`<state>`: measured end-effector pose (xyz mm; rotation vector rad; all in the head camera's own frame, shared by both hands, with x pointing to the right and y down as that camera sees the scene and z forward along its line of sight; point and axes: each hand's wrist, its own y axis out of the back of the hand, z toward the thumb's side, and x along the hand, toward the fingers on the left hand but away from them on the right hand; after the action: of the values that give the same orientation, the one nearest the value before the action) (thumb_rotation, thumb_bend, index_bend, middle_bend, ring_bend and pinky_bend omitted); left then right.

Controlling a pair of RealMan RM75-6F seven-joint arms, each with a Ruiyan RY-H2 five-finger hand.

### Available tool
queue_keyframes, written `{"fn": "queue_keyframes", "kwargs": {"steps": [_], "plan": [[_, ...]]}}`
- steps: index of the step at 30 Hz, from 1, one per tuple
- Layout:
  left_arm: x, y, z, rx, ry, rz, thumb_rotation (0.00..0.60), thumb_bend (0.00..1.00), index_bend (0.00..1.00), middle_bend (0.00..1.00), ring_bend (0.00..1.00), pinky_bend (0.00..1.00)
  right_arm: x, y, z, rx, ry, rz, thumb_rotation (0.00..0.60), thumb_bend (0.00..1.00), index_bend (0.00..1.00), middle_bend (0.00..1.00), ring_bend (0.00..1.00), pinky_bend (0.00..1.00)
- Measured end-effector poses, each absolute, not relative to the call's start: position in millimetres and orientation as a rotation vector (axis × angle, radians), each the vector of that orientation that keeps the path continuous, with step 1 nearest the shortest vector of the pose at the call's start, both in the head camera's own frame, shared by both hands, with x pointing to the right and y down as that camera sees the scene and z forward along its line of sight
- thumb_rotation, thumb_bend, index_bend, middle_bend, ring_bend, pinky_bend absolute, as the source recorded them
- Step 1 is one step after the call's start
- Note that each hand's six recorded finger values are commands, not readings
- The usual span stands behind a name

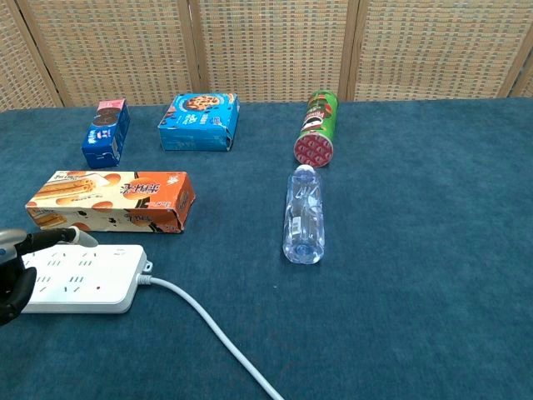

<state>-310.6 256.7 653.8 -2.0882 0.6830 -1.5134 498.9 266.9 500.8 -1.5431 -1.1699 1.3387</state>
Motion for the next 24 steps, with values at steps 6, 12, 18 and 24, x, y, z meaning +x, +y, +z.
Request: {"fn": "queue_keyframes", "kwargs": {"steps": [6,12,18,24], "plan": [[-310.5,259.0,657.1,-2.097,0.659,-1.539,0.600,1.00,0.12,1.00,1.00,1.00,499.3,266.2,501.3,-1.546,-1.170,1.340,0.600,0.00,0.00,0.00,0.00,0.00],[-307.2,262.4,661.6,-2.116,0.612,-1.551,0.600,1.00,0.12,1.00,1.00,1.00,499.3,266.2,501.4,-1.547,-1.170,1.342,0.600,0.00,0.00,0.00,0.00,0.00],[-306.8,263.9,664.8,-2.107,0.596,-1.566,0.600,1.00,0.12,1.00,1.00,1.00,500.2,265.7,501.2,-1.547,-1.174,1.343,0.600,0.00,0.00,0.00,0.00,0.00],[-305.4,264.9,667.5,-2.104,0.583,-1.574,0.600,1.00,0.12,1.00,1.00,1.00,500.3,265.7,501.2,-1.549,-1.174,1.342,0.600,0.00,0.00,0.00,0.00,0.00]]}}
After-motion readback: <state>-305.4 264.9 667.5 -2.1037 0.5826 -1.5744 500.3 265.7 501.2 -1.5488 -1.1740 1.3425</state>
